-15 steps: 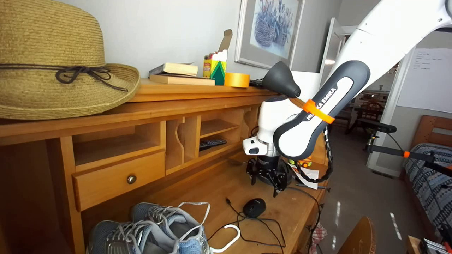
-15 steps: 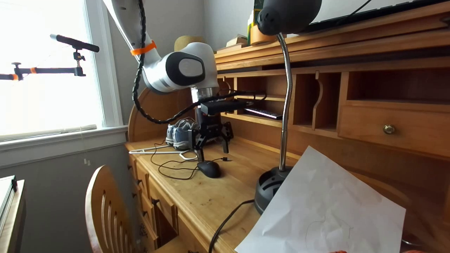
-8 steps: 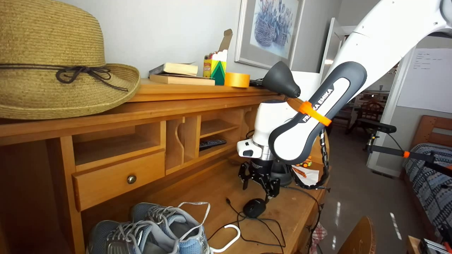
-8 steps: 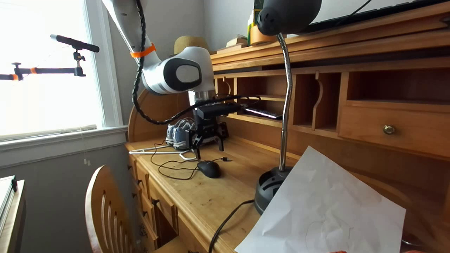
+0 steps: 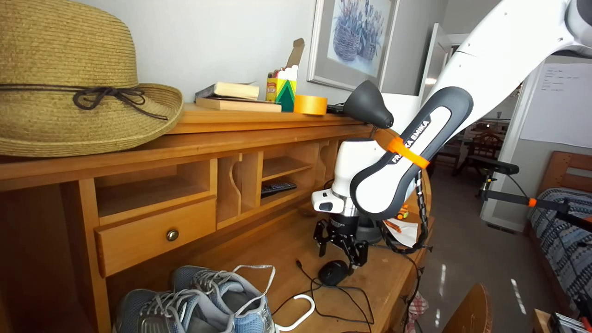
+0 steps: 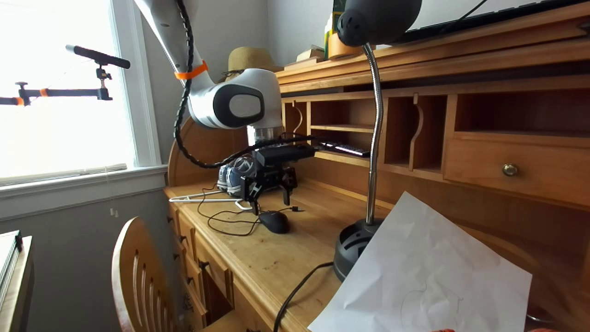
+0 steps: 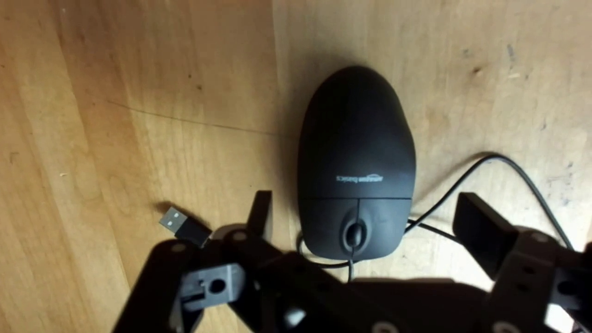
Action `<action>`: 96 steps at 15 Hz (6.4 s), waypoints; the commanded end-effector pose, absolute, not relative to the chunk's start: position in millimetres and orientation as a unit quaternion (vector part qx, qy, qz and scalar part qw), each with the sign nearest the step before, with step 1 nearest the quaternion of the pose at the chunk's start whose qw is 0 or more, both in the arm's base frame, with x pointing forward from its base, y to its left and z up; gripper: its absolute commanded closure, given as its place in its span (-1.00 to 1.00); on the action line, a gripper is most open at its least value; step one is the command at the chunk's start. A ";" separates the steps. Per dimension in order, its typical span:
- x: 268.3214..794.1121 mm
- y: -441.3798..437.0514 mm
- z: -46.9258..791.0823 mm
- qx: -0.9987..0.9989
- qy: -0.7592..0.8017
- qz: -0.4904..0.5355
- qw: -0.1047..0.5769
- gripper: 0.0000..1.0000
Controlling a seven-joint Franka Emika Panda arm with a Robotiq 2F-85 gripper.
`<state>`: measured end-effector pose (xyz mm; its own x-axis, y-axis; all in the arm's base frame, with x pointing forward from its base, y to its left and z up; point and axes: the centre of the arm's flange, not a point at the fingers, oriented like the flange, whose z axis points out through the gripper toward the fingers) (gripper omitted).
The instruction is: Turn the mouse to the right
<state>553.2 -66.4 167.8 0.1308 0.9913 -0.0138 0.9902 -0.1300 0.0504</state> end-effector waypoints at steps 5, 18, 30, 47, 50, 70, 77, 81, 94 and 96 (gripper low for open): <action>548.0 -70.6 147.7 0.729 0.685 0.017 0.009 -1.00; 551.0 -67.4 146.8 0.687 0.727 0.010 0.016 0.12; 576.3 -105.7 189.2 0.838 0.541 0.008 0.068 0.13; 575.1 -139.8 163.1 0.992 0.110 0.046 0.035 0.13; 571.5 -141.7 157.1 0.998 0.039 0.054 0.012 0.13; 565.7 -156.6 135.6 0.999 0.026 0.023 0.001 0.13; 588.2 -182.7 135.4 0.997 0.062 0.055 0.002 0.13; 605.6 -187.0 133.5 0.993 0.088 0.074 -0.005 0.13; 636.7 -183.0 131.8 0.990 0.083 0.114 -0.007 0.13; 634.4 -177.1 130.4 0.990 0.092 0.108 0.004 -0.87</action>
<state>631.6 -180.3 139.6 0.9610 0.1739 0.2152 0.1758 -0.9844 0.0104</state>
